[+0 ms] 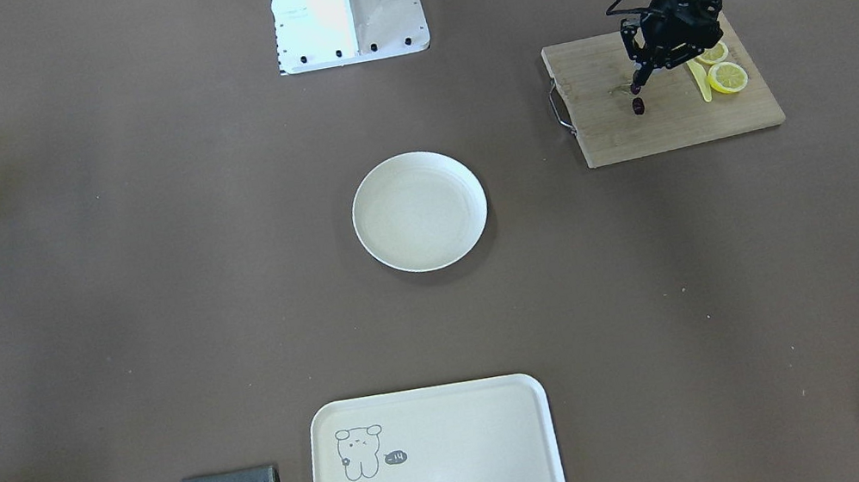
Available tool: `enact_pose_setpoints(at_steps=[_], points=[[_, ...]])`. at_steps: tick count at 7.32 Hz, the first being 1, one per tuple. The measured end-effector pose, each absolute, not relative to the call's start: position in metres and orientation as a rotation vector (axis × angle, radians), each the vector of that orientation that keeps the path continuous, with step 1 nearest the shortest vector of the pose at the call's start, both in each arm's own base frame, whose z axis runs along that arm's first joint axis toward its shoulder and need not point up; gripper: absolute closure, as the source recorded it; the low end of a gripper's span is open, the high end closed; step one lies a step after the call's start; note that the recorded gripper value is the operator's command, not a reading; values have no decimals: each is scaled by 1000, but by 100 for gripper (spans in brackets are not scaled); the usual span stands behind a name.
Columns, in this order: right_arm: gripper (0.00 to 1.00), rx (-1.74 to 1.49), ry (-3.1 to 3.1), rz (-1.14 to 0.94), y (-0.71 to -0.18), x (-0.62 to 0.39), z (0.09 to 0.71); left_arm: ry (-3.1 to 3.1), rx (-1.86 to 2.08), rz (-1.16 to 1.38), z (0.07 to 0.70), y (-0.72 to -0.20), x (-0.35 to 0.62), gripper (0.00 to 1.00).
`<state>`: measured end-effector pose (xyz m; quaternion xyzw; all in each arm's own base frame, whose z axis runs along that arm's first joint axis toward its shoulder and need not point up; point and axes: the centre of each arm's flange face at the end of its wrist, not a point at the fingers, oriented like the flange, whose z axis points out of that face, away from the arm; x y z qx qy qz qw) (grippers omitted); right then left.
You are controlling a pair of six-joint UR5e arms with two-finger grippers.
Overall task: Place red cherry on plate
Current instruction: 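Lower the left gripper onto the dark cherries on the cutting board and grasp them, then carry the cherries with the left gripper over the white plate and lower them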
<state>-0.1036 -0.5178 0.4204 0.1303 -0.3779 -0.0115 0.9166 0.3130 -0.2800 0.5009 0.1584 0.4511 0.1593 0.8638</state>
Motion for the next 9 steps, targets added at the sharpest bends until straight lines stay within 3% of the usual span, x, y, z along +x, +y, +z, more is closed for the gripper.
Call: enact_pose_setpoints(at_steps=[4,9], points=[[0,267,-776,-12,-518,-97,422,1068,414,321,477,-284,304,100],[0,247,-770,32,-511,-73,442,1361,318,-18,360,-346,398,100]])
